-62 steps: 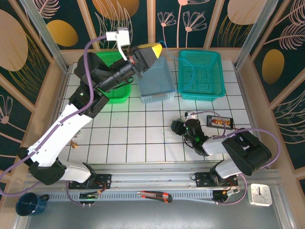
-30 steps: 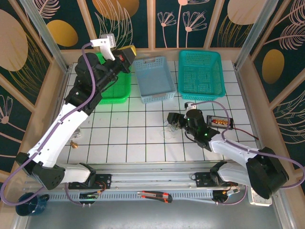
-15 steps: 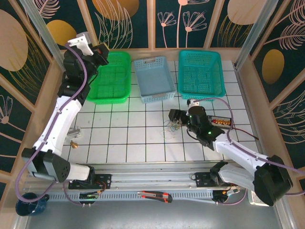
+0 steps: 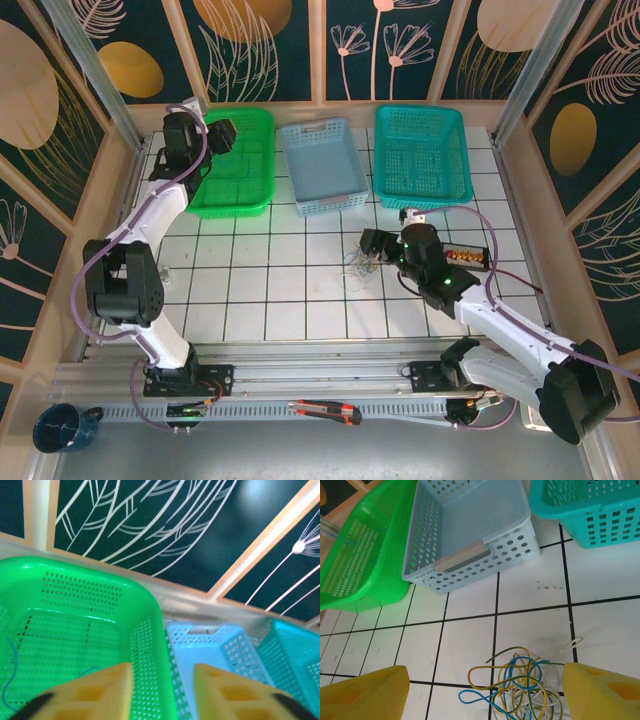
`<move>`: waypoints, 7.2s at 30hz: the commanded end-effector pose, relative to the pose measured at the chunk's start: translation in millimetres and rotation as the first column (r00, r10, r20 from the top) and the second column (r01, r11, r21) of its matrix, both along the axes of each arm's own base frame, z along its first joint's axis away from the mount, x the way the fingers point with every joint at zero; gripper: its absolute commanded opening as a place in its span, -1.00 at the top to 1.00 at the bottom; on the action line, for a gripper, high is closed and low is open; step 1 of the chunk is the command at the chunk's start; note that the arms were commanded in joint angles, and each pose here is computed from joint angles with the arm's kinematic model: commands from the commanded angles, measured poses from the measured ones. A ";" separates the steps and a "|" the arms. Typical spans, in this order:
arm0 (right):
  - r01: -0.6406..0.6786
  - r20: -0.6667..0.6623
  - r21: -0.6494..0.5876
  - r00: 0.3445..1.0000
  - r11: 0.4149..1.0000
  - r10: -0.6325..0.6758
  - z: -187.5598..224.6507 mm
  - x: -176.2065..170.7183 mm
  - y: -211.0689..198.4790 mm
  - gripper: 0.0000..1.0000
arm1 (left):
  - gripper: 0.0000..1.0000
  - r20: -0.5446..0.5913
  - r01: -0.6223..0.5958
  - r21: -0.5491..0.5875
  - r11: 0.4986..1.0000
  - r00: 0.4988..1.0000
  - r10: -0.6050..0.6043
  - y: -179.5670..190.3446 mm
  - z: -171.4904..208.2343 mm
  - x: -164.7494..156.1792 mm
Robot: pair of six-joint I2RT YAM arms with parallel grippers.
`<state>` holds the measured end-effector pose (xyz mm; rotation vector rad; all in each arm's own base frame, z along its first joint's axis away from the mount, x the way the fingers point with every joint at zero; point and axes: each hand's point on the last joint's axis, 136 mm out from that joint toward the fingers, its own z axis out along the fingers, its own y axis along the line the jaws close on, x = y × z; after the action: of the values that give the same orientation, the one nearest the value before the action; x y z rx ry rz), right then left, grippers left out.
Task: Untangle the cables
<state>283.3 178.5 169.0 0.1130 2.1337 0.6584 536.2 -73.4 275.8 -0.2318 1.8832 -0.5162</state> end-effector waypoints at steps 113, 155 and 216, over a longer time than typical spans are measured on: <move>0.003 -0.288 0.366 0.951 0.931 0.111 -56.2 21.8 12.1 -0.19 | -0.95 -0.053 0.579 -0.497 0.647 0.723 -0.688 -229.6 -55.6 -227.5; 0.090 -0.266 0.209 0.963 0.974 -0.032 -55.3 3.2 -18.1 -0.19 | 0.00 -0.417 0.743 0.095 0.663 0.634 -0.651 -292.1 -149.4 -237.1; 0.072 -0.347 0.208 0.938 0.975 0.005 -125.0 4.7 21.5 -0.14 | 1.00 -0.150 0.733 -0.124 0.669 0.653 -0.743 -317.6 -31.4 -244.9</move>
<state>285.7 200.7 40.2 0.3833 2.4275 0.8857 298.0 -389.3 220.5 0.5566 2.1885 -1.0420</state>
